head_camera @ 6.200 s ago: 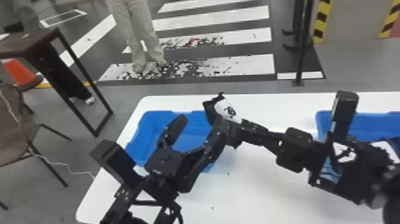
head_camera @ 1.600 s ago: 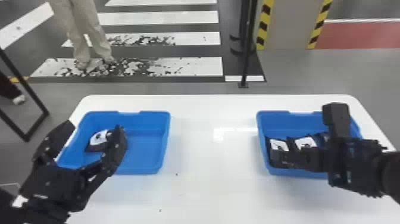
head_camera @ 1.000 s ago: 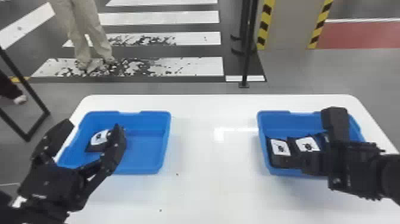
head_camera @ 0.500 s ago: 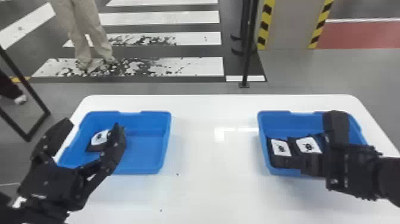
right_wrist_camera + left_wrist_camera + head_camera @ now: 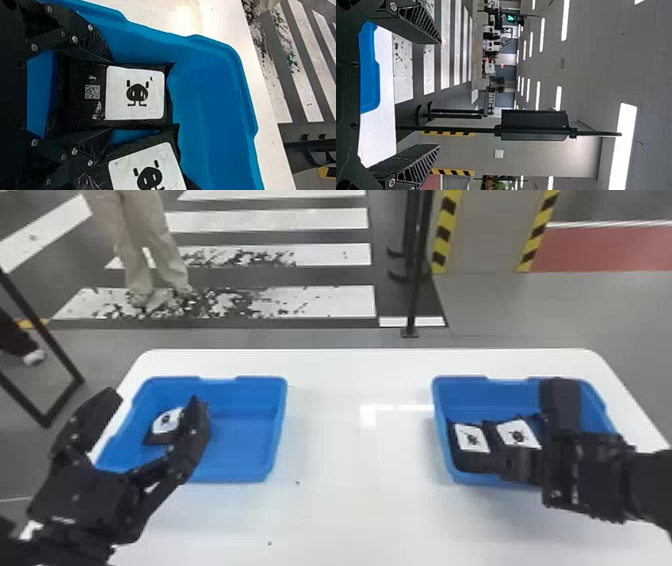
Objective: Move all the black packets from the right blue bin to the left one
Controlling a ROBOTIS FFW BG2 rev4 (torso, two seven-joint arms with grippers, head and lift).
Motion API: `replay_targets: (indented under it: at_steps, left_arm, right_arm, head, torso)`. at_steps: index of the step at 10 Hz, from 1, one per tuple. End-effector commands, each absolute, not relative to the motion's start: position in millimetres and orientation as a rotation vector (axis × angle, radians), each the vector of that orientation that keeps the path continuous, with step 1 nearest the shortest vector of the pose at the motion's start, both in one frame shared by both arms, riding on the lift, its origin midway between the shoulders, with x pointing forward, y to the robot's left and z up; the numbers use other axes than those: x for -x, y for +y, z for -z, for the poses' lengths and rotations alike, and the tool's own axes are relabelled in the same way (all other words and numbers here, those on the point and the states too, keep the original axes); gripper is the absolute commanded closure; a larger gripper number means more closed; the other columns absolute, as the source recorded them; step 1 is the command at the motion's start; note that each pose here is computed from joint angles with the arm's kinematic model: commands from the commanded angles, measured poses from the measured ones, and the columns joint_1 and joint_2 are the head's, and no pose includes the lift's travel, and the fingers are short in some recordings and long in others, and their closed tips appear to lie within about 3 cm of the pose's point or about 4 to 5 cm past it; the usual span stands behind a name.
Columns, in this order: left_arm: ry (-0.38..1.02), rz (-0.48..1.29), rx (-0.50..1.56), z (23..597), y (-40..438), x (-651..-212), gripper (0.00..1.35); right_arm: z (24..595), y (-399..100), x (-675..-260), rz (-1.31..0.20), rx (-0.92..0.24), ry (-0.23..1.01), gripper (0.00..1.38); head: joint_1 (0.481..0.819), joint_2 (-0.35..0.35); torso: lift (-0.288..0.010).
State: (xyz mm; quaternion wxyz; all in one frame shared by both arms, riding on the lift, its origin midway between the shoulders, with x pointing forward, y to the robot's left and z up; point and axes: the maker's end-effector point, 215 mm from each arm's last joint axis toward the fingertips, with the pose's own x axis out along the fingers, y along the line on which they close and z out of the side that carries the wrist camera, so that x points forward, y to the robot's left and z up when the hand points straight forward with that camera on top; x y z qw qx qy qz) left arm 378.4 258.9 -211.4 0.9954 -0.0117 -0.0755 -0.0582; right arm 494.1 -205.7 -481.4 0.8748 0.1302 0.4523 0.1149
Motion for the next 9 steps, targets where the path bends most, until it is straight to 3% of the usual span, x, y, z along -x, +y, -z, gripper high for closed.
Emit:
replay_targets:
  at_steps: [1,2,6,9]
  left_arm:
    - [-0.157,0.118,0.024,210,259,-378,0.10]
    - [-0.157,0.116,0.025,211,259,-378,0.10]
    - [-0.172,0.110,0.023,208,261,-378,0.10]
    - [-0.176,0.113,0.026,208,259,-379,0.10]
  right_arm:
    - [479,-198,-491,-0.264,-0.282,0.948,0.79]
    - [467,-192,-494,-0.281,-0.283,0.919,1.02]
    - [408,-176,-491,-0.329,-0.263,0.748,1.09]
    - [364,-176,-516,-0.435,-0.430,0.457,1.09]
  head:
    - [0.695,0.067]
    - [0.695,0.073]
    - [0.695,0.108]
    - [0.695,0.115]
  torso:
    - [-0.140]
    - [-0.140]
    - [-0.140]
    - [-0.140]
